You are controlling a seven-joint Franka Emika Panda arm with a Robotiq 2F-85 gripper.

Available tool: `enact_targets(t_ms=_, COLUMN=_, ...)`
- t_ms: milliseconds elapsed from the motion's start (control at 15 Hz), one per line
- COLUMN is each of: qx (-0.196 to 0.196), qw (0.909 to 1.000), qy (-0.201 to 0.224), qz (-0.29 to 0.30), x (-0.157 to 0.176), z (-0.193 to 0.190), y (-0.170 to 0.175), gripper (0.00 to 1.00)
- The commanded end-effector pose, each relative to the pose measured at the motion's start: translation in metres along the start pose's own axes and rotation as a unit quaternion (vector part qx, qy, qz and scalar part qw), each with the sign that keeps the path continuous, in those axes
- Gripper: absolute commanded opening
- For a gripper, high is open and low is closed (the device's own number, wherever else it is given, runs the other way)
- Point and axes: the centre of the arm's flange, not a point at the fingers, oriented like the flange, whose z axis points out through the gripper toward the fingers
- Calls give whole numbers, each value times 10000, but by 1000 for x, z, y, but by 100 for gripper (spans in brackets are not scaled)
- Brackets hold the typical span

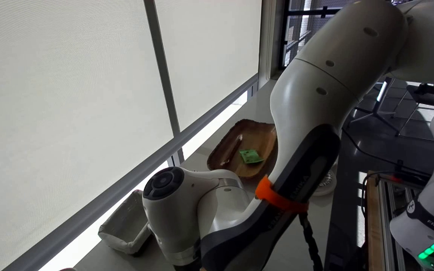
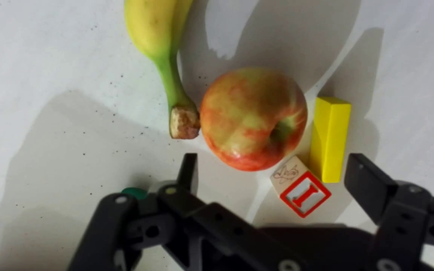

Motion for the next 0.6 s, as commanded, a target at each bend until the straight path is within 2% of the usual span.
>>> enact_targets(t_ms=0, qx=-67, qw=9998, qy=-55, qz=194, x=-5, z=18, y=2, gripper=100)
enact_targets(t_ms=200, qx=-130, qw=9994, qy=-90, qz=305, x=-5, z=25, y=10, gripper=99)
enact_targets(t_ms=267, qx=-125, qw=9994, qy=-96, qz=318, x=-6, z=27, y=13, gripper=74)
enact_targets(t_ms=333, qx=-111, qw=9994, qy=-94, qz=321, x=-7, z=28, y=15, gripper=74)
enact_targets(t_ms=533, qx=-38, qw=9997, qy=-21, qz=255, x=-7, z=25, y=15, gripper=53)
